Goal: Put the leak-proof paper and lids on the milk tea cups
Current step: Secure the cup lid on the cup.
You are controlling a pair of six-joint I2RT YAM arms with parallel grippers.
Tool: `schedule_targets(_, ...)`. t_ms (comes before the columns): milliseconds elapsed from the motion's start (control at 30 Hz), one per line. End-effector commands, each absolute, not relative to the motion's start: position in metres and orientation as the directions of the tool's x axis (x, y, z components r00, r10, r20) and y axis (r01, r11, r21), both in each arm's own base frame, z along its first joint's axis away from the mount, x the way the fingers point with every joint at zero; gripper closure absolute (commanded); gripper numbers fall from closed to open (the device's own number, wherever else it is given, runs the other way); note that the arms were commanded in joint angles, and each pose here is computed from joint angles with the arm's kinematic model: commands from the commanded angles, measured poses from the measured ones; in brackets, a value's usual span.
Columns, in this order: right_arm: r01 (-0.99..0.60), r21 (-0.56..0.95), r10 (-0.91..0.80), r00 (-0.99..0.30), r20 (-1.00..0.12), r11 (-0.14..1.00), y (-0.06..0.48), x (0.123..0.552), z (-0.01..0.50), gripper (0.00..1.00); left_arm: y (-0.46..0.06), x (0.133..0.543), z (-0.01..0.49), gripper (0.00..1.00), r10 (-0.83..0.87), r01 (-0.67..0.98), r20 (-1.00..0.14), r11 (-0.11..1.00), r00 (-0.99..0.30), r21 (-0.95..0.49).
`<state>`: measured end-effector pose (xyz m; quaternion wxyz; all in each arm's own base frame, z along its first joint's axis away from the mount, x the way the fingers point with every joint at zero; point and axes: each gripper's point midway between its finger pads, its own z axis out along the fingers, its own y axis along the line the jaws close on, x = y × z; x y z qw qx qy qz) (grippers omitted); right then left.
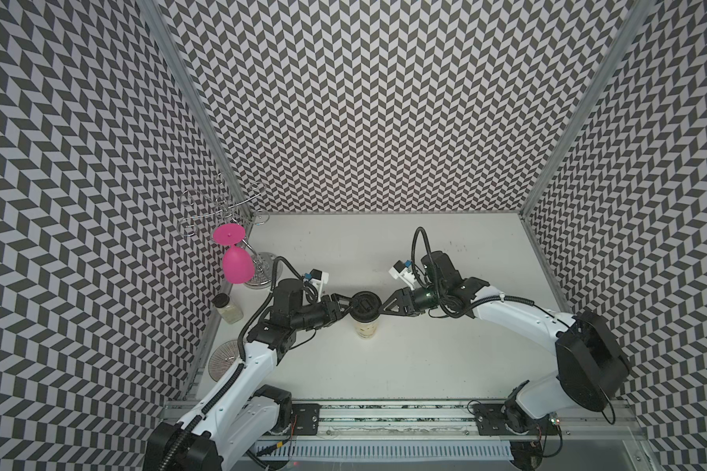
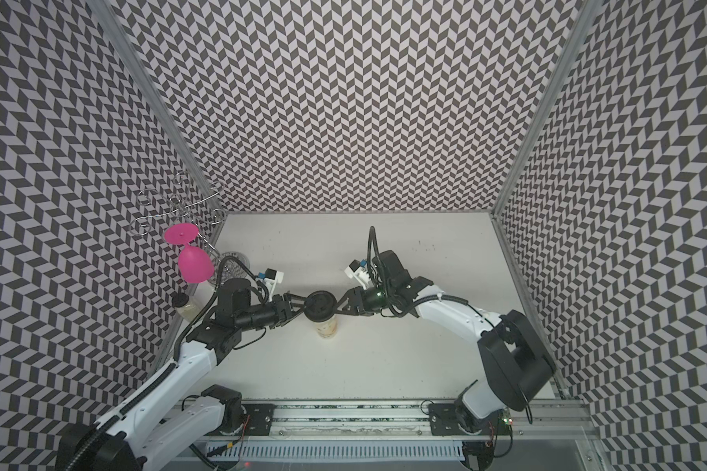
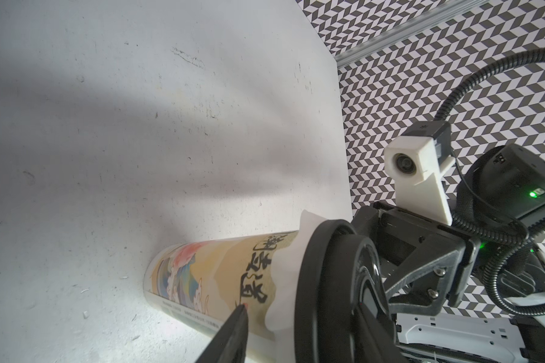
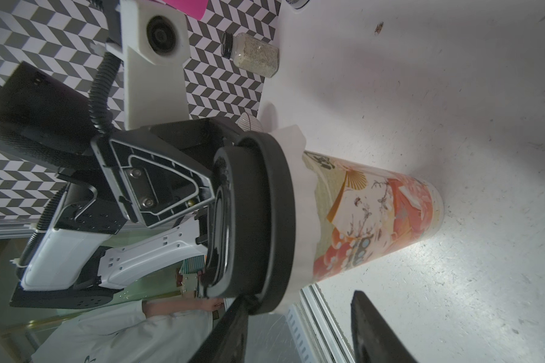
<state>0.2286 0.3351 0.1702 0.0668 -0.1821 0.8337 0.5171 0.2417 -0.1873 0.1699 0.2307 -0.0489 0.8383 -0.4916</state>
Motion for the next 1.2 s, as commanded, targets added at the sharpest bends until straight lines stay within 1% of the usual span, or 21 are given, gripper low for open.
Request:
schedule_targets(0, -0.363, 0.823, -0.223, -0.93, -0.292, 0.437, 0.339, 0.235, 0.153, 0.51, -0.172, 0.221, 0.11, 0.47, -0.312, -0.043, -0.196, 0.62, -0.93, -0.784)
schedule_targets(233, -0.3, 0.762, -0.233, -0.952, -0.2, 0.573, 0.321, 0.229, 0.097, 0.54, -0.171, 0.22, 0.107, 0.47, -0.313, -0.049, -0.191, 0.622, -0.93, -0.781)
schedule_targets(400, -0.29, 0.749, -0.234, -0.955, -0.183, 0.596, 0.317, 0.228, 0.085, 0.54, -0.171, 0.22, 0.106, 0.47, -0.316, -0.053, -0.189, 0.623, -0.93, -0.78)
schedule_targets(533, -0.327, 0.765, -0.234, -0.944, -0.233, 0.555, 0.325, 0.235, 0.111, 0.54, -0.171, 0.221, 0.107, 0.47, -0.315, -0.05, -0.192, 0.622, -0.93, -0.781)
schedule_targets(600, -0.361, 0.783, -0.233, -0.932, -0.279, 0.506, 0.332, 0.238, 0.135, 0.52, -0.171, 0.223, 0.11, 0.47, -0.318, -0.047, -0.197, 0.621, -0.927, -0.782)
schedule_targets(700, -0.432, 0.808, -0.209, -0.902, -0.378, 0.4, 0.34, 0.242, 0.183, 0.45, -0.172, 0.227, 0.118, 0.46, -0.32, -0.028, -0.218, 0.617, -0.922, -0.786)
schedule_targets(800, -0.48, 0.806, -0.175, -0.877, -0.448, 0.345, 0.339, 0.247, 0.217, 0.4, -0.174, 0.233, 0.131, 0.42, -0.32, 0.001, -0.249, 0.612, -0.914, -0.791)
schedule_targets(933, -0.508, 0.796, -0.134, -0.86, -0.493, 0.329, 0.328, 0.254, 0.238, 0.38, -0.175, 0.242, 0.153, 0.36, -0.322, 0.047, -0.298, 0.605, -0.899, -0.795)
schedule_targets(1000, -0.507, 0.795, -0.124, -0.859, -0.496, 0.332, 0.322, 0.255, 0.239, 0.38, -0.175, 0.246, 0.164, 0.34, -0.327, 0.066, -0.32, 0.602, -0.889, -0.796)
schedule_targets(1167, -0.507, 0.775, -0.104, -0.855, -0.509, 0.377, 0.306, 0.262, 0.238, 0.38, -0.17, 0.254, 0.192, 0.29, -0.335, 0.109, -0.373, 0.6, -0.865, -0.793)
